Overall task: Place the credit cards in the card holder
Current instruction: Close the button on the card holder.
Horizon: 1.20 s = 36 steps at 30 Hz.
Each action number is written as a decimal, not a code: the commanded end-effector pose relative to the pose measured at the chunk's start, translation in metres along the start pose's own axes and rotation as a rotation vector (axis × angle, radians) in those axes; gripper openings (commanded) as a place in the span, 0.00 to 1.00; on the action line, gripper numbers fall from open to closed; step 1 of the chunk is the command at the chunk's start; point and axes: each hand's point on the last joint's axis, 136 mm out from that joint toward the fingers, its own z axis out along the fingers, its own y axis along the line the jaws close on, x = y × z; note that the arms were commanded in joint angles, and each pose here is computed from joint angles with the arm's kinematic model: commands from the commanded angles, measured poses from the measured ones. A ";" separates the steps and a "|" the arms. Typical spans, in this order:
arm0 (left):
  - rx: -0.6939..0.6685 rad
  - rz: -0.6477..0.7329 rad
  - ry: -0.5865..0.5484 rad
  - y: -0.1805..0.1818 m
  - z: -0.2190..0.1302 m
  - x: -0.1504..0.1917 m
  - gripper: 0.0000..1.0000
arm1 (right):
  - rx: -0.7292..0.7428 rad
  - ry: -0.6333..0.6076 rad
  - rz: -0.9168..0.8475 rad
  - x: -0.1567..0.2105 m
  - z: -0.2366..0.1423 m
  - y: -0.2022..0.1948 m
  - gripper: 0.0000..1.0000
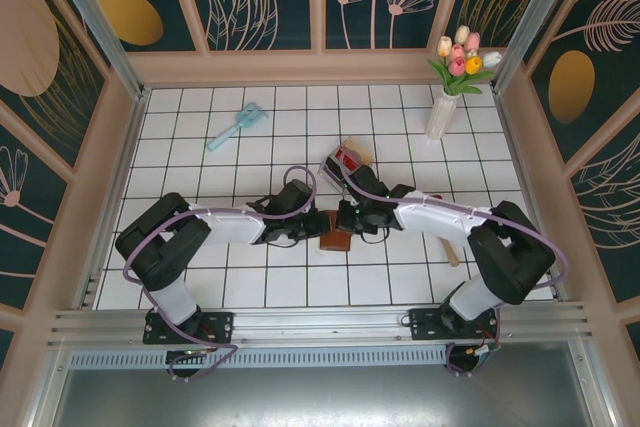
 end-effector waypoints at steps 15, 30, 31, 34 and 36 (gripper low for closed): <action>-0.024 0.013 0.047 0.008 0.008 0.011 0.27 | 0.016 0.054 -0.012 0.005 0.018 -0.007 0.00; -0.029 0.004 0.045 0.013 0.008 0.014 0.23 | 0.056 0.142 0.069 0.034 0.034 -0.050 0.00; -0.028 0.003 0.044 0.013 0.008 0.014 0.23 | 0.034 0.145 0.084 0.033 0.034 -0.052 0.00; -0.034 0.004 0.043 0.015 0.007 0.014 0.23 | -0.039 0.166 0.139 0.036 0.038 -0.060 0.00; -0.032 0.003 0.039 0.014 0.007 0.013 0.22 | -0.062 0.183 0.178 0.043 0.042 -0.069 0.00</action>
